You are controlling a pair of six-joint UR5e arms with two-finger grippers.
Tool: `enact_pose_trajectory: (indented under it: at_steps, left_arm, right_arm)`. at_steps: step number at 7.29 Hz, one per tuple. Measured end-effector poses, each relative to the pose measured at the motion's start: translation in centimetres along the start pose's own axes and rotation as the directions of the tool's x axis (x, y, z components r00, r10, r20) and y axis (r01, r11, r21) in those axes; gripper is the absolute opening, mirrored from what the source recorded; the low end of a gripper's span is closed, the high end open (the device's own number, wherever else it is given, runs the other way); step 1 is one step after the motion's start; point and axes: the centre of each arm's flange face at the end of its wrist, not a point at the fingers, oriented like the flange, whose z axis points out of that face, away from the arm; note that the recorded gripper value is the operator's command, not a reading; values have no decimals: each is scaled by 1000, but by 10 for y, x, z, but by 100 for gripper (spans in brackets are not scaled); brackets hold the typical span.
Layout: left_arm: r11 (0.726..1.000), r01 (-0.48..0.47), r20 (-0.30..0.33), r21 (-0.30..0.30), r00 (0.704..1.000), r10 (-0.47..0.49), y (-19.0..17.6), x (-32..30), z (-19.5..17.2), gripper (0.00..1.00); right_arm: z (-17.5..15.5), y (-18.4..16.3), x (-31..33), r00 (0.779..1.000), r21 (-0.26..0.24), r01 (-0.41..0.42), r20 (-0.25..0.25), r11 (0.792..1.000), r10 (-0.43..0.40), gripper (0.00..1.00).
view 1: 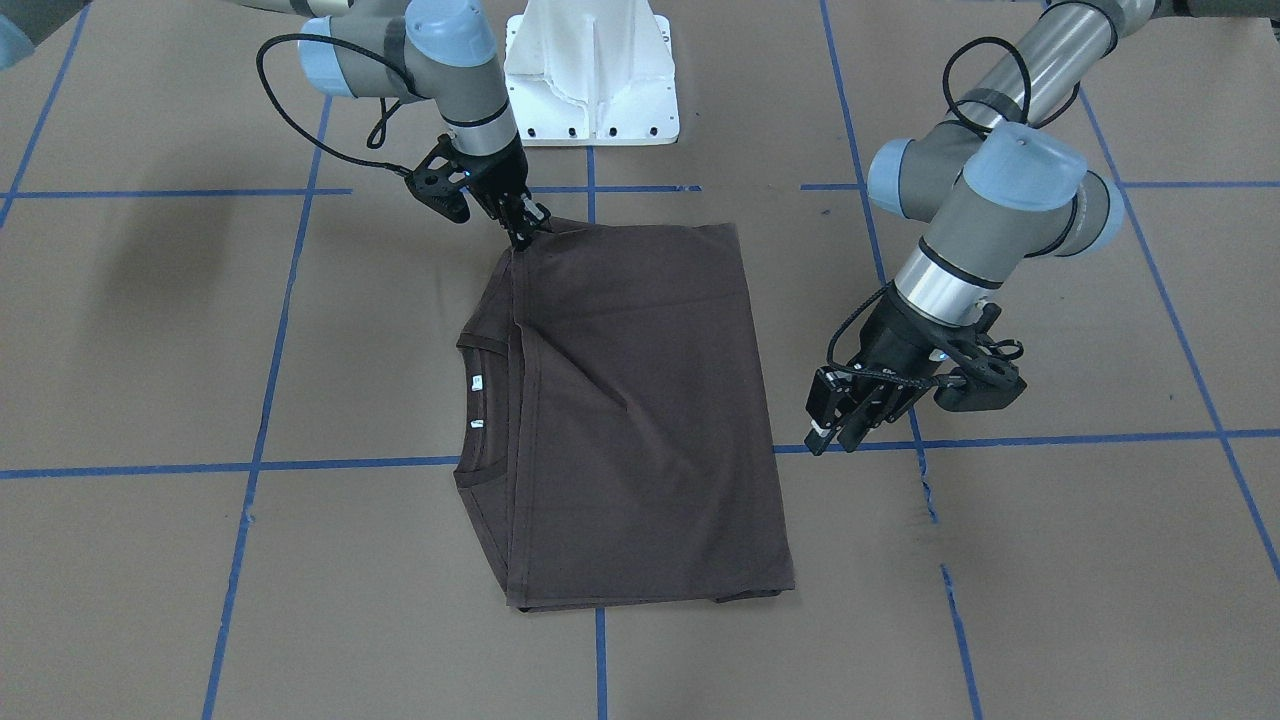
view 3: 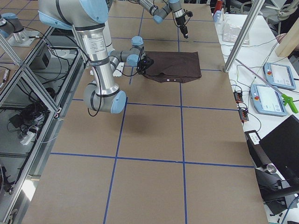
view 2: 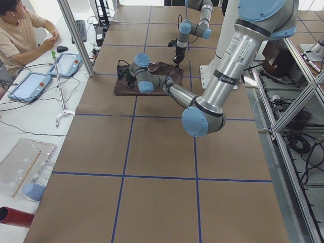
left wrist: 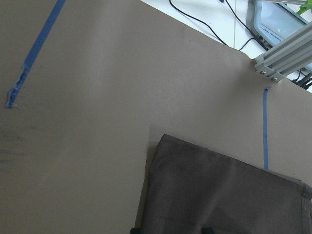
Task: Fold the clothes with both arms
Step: 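Lower the left gripper to the shirt's near corner beside the right gripper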
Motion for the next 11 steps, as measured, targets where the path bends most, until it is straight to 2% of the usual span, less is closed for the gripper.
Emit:
enact_pose_trajectory:
  at_steps: [2, 4, 7, 9, 11]
  left_arm:
    - [994, 88, -24, -64, 996, -90, 43, 5, -23, 57]
    - [978, 169, -28, -121, 984, -173, 128, -1, -36, 61]
    - [953, 261, 63, -154, 965, -255, 251, -37, -26, 61]
    - [947, 279, 129, -157, 957, -260, 295, -48, -16, 61]
    - [947, 276, 152, -167, 956, -252, 312, -52, -13, 60]
  right_arm:
    - [-16, 4, 1, 1000, -7, 0, 0, 1000, 0, 0]
    - [-25, 7, 2, 1000, -9, 2, -3, 1000, -2, 0]
    - [-26, 9, 3, 1000, -11, 5, -6, 1000, -5, 0]
    - [-26, 10, 4, 1000, -11, 6, -8, 1000, -6, 0]
    - [-26, 10, 4, 1000, -12, 7, -8, 1000, -7, 0]
